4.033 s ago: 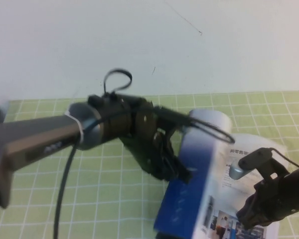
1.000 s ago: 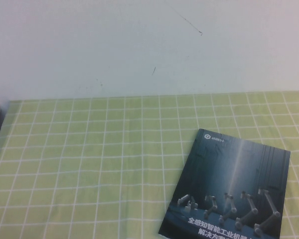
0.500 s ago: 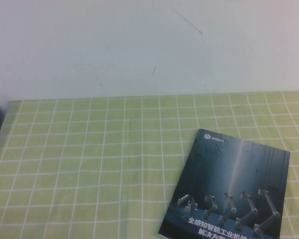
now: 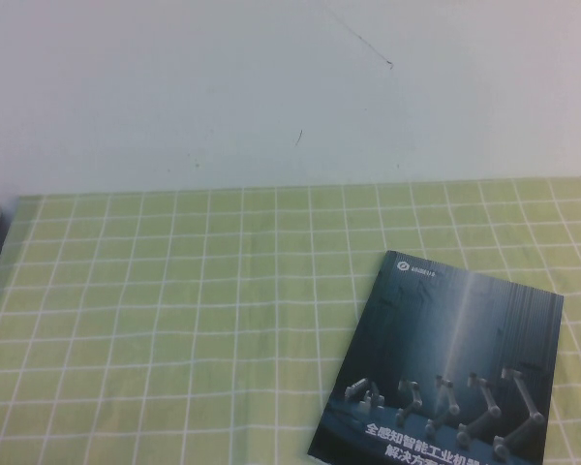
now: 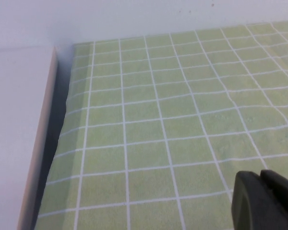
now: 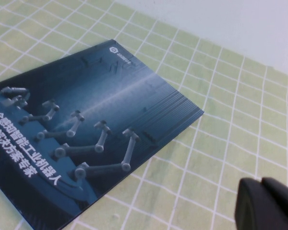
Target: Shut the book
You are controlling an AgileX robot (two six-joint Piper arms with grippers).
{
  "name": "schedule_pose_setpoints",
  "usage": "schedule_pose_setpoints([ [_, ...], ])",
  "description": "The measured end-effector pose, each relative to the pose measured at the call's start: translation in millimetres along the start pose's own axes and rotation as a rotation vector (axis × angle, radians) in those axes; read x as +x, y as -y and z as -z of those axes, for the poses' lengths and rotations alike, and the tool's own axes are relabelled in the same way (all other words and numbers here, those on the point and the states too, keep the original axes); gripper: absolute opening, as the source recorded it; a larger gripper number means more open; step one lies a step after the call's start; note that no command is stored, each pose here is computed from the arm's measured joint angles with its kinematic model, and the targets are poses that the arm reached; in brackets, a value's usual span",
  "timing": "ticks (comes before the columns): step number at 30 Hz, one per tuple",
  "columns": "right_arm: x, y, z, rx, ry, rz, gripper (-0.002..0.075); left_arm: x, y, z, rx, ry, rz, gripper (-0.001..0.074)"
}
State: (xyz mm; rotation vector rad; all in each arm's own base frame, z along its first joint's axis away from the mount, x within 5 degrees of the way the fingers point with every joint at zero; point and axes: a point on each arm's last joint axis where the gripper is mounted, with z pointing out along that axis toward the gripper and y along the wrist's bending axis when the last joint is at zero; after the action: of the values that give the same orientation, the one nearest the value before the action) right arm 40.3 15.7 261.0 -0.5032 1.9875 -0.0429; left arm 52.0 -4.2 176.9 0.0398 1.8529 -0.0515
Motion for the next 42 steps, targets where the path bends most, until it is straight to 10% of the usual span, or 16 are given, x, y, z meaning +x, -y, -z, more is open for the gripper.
schedule_pose_setpoints([
  [42,0.0,0.0,0.0,0.000,0.000,0.000,-0.0003,-0.1,-2.3,0.0,-0.026,0.002,0.008,-0.0004],
])
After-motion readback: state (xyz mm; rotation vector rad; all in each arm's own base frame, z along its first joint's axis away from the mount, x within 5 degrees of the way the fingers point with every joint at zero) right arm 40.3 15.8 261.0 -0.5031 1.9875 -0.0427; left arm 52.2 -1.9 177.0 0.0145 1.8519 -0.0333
